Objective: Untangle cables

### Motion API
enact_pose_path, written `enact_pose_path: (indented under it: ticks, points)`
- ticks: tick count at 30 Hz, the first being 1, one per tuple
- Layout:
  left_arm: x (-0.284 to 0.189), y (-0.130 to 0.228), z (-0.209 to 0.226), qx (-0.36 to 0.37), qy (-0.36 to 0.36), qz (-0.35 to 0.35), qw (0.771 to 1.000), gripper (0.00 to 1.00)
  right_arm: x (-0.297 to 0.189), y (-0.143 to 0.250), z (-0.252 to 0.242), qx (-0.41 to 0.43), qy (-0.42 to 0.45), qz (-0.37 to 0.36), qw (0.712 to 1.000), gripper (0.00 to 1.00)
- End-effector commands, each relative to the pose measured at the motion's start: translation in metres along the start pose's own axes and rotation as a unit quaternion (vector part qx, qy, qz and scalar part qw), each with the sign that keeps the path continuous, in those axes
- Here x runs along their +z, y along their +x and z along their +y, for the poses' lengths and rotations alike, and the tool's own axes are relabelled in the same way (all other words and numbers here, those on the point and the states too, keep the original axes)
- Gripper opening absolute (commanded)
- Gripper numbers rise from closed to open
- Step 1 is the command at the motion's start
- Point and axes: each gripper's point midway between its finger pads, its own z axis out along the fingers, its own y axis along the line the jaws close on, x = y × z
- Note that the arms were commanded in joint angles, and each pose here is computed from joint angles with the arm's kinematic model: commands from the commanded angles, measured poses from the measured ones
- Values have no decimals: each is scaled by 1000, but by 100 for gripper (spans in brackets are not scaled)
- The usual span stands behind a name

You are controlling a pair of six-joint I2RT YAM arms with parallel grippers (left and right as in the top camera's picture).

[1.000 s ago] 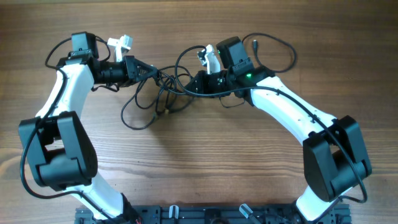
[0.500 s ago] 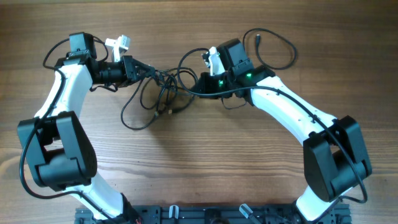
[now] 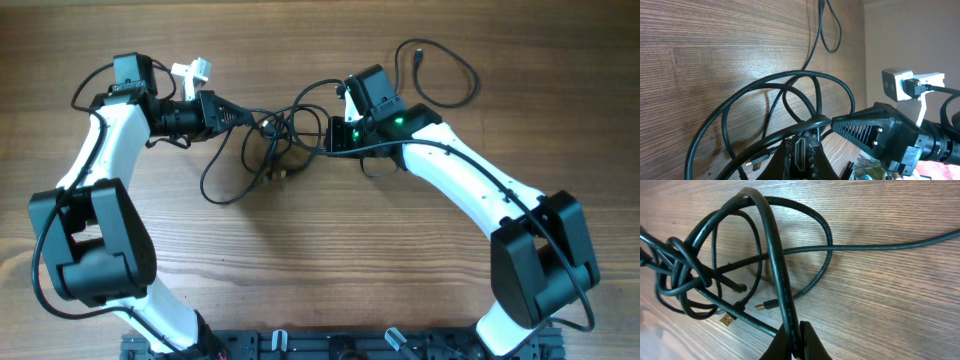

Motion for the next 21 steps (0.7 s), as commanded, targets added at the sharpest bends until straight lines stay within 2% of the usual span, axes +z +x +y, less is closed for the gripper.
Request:
enact_pose_path:
  ticks: [1,8,9,12,17,19,21]
  points:
    - [-15,-13,17,-2,-26,-26,999,4,-8,-3,-57,-42,124,-14,991,4]
    - [-15,-13,18,-2,-28,-26,999,4,-16,1,-81,-106,191,0,976,4]
    - [-15,-13,18,-2,-29,-26,999,4,-15,4,-79,-133,183,12,974,4]
    - [-15,-13,19,-2,-32,-26,999,4,-8,29,-54,-247,86,77,962,4]
    - [-15,-13,19,-2,-32,-26,999,4,-9,36,-52,-285,72,93,951,4]
    - [-15,-13,19,-2,-32,-26,999,4,-11,29,-66,-301,116,86,943,4]
    - [-15,-13,19,-2,-32,-26,999,4,-18,11,-87,-279,195,59,938,4]
